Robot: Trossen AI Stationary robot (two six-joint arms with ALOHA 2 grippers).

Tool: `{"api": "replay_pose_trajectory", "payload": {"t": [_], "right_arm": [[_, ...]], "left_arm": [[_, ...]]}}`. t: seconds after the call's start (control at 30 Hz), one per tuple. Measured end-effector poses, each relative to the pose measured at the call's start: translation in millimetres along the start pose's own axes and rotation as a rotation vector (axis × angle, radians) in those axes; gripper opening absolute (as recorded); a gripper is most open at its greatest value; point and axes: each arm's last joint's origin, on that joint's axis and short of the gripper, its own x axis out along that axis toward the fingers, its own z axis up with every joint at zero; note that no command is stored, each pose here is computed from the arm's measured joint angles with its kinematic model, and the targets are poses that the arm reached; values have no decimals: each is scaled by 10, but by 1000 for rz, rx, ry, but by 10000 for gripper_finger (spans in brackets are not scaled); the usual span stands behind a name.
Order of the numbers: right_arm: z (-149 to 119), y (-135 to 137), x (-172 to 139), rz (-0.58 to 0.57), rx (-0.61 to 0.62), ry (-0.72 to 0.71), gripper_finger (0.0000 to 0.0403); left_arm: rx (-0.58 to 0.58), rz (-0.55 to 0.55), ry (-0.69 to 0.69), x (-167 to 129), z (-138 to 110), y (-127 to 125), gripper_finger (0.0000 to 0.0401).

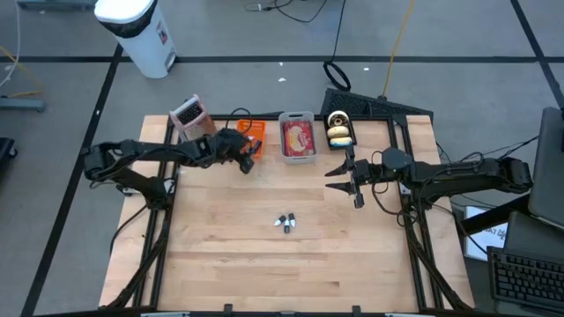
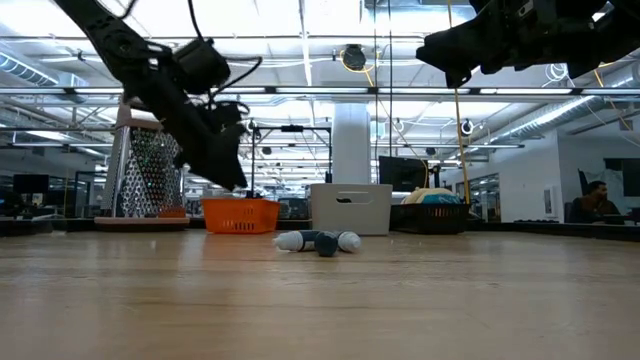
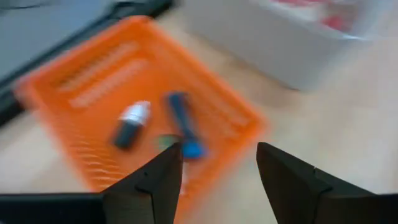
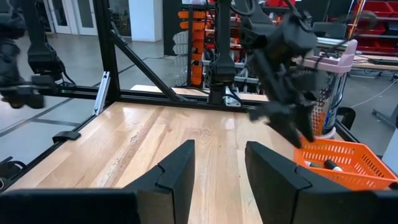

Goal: Pick & Place Food Item
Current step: Put the left black food coloring bottle into the orange bin

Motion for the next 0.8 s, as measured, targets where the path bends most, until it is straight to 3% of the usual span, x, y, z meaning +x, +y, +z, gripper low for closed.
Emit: {"api": "replay_pose_trajectory", "payload": {"t": [0.23, 0.37, 0.6, 0.8], "right_arm": [[0, 0, 0, 0, 0, 0, 130], [0, 0, 0, 0, 0, 0, 130], [12, -1, 3, -1, -4, -14, 130], [0, -7, 24, -1, -4, -13, 130]], "left_arm": [[85, -357, -14, -240, -16, -456, 211], [165, -458, -22, -399, -155, -867, 211], [263, -469, -83, -719, -369, -1575, 211], [354, -371, -72, -579, -578, -2066, 211]]}}
